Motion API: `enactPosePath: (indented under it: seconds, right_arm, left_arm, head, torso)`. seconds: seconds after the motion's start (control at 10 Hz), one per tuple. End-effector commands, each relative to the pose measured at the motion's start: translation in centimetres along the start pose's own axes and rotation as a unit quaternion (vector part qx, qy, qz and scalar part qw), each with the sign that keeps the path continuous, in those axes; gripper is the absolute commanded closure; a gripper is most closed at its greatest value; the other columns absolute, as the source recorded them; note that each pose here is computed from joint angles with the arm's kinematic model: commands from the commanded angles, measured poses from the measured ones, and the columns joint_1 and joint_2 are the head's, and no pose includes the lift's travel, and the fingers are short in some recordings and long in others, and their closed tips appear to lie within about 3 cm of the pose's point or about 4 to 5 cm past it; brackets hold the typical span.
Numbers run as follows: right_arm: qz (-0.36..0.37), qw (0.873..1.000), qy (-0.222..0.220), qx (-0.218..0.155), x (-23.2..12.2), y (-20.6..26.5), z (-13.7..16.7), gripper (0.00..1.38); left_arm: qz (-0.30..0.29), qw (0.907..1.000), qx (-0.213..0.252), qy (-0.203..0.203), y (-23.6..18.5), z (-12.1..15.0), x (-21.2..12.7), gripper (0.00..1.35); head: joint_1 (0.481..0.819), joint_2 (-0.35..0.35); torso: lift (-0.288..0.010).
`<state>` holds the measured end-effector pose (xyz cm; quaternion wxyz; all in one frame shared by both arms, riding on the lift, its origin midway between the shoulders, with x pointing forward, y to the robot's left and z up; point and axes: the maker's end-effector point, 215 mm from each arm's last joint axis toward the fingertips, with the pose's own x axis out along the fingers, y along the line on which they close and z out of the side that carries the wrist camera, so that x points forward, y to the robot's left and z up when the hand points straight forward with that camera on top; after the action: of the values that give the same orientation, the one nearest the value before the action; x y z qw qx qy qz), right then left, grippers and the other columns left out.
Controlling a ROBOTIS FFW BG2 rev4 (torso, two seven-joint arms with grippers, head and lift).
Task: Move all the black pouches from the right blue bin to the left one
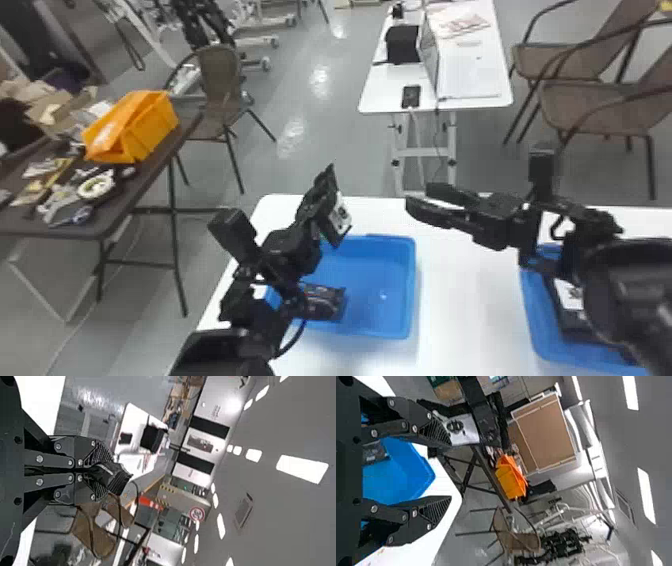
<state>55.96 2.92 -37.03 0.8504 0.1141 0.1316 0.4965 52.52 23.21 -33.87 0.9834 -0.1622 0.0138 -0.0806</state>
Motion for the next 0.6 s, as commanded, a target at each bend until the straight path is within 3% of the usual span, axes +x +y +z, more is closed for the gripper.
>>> enactPosePath:
  seconds: [0.0, 0.3, 0.5]
  right_arm:
    - [-0.062, 0.998, -0.016, -0.006, -4.0, -2.9, -0.4, 0.29]
    - [-0.114, 0.993, -0.032, 0.018, -8.6, -5.6, -1.8, 0.35]
    - [-0.118, 0.992, -0.032, 0.022, -9.0, -5.8, -2.2, 0.35]
  left_arm:
    - [0.025, 0.9992, 0.025, 0.02, 2.2, -2.5, -1.5, 1.22]
    - [0.039, 0.9965, 0.038, 0.063, 4.0, -8.6, -3.1, 1.22]
    - [0.023, 0.9968, 0.04, 0.065, 3.8, -10.3, -2.9, 1.18]
  head:
    - [0.695, 0.265]
    - [0.695, 0.206]
    - [0.695, 0.183]
  torso:
    - [0.0]
    - [0.0]
    - [0.0]
